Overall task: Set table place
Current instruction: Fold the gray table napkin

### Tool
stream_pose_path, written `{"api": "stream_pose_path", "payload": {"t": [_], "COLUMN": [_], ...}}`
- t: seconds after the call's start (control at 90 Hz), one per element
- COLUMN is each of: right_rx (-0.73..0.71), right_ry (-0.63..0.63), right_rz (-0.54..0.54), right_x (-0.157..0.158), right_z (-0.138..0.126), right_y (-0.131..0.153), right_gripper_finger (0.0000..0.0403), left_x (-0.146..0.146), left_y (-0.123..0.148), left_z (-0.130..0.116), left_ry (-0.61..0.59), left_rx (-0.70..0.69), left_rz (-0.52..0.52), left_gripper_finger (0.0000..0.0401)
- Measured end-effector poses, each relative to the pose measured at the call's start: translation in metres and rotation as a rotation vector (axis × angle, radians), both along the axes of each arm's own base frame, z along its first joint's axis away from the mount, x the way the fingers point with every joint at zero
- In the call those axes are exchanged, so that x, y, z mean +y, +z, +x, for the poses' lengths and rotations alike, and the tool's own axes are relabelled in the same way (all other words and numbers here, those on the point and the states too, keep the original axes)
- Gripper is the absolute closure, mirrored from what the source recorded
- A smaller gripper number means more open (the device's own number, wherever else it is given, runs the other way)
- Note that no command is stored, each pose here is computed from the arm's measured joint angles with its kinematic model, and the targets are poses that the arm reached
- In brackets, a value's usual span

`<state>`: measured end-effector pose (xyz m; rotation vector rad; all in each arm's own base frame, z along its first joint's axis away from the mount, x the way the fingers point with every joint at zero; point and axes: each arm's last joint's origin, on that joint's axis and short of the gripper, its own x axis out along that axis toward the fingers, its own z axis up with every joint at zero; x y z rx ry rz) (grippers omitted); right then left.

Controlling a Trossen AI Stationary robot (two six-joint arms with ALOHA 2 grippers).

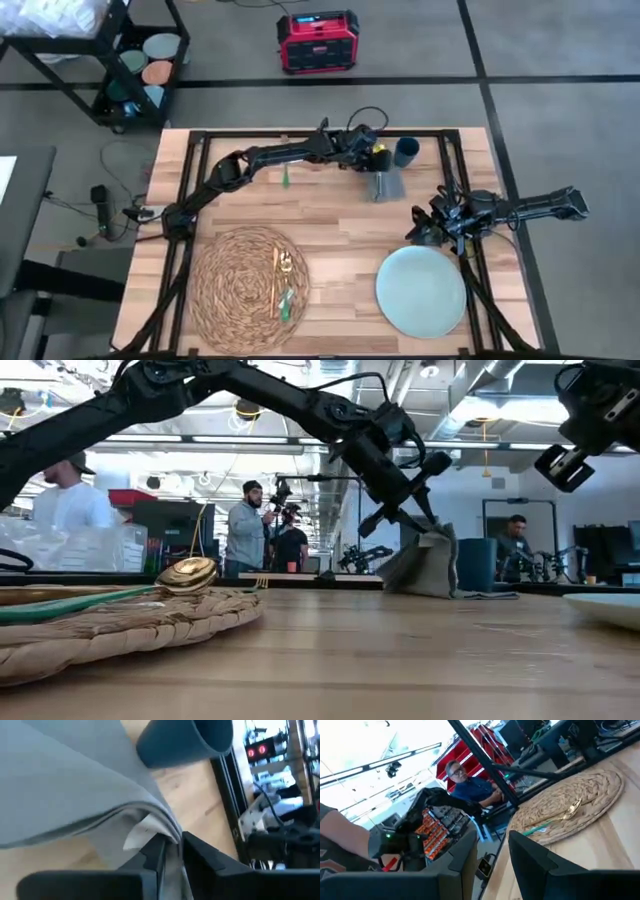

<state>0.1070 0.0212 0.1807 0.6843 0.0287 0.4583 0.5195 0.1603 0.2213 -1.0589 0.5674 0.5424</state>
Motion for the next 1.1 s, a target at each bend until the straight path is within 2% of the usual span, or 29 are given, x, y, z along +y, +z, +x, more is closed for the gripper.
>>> {"api": "stream_pose_path", "payload": {"t": [0.244, 0.422, 0.533, 0.678, 0.811, 0.889, 1.022, 1.1], "right_rx": [0.010, 0.014, 0.014, 0.037, 0.068, 0.078, 0.100, 0.096], "right_ry": [0.008, 0.009, 0.008, 0.008, 0.005, 0.001, -0.006, -0.007], "right_rz": [0.010, 0.021, 0.021, 0.036, 0.051, 0.050, 0.047, 0.048], "right_x": [0.001, 0.001, 0.001, 0.001, 0.000, 0.000, 0.000, -0.001], "right_z": [0.000, 0.000, 0.000, 0.000, 0.000, 0.001, 0.001, 0.001], "right_y": [0.000, 0.000, 0.000, -0.002, -0.004, -0.005, -0.007, -0.007], "right_gripper_finger": [0.0300, 0.0300, 0.0300, 0.0300, 0.0300, 0.0300, 0.0300, 0.0300], "left_x": [-0.005, 0.001, 0.002, -0.001, -0.010, -0.017, -0.024, -0.026], "left_y": [-0.003, -0.010, -0.013, -0.018, -0.028, -0.035, -0.037, -0.034], "left_z": [-0.001, -0.001, 0.002, 0.000, -0.005, -0.005, 0.004, 0.009], "left_ry": [-0.016, 0.062, 0.057, 0.025, 0.009, 0.016, 0.017, 0.041], "left_rx": [0.040, 0.044, 0.028, 0.072, 0.198, 0.224, 0.138, 0.068], "left_rz": [0.005, -0.021, -0.021, -0.016, 0.023, 0.047, 0.075, 0.107], "left_gripper_finger": [0.0314, 0.0312, 0.0312, 0.0313, 0.0328, 0.0345, 0.0388, 0.0397]}}
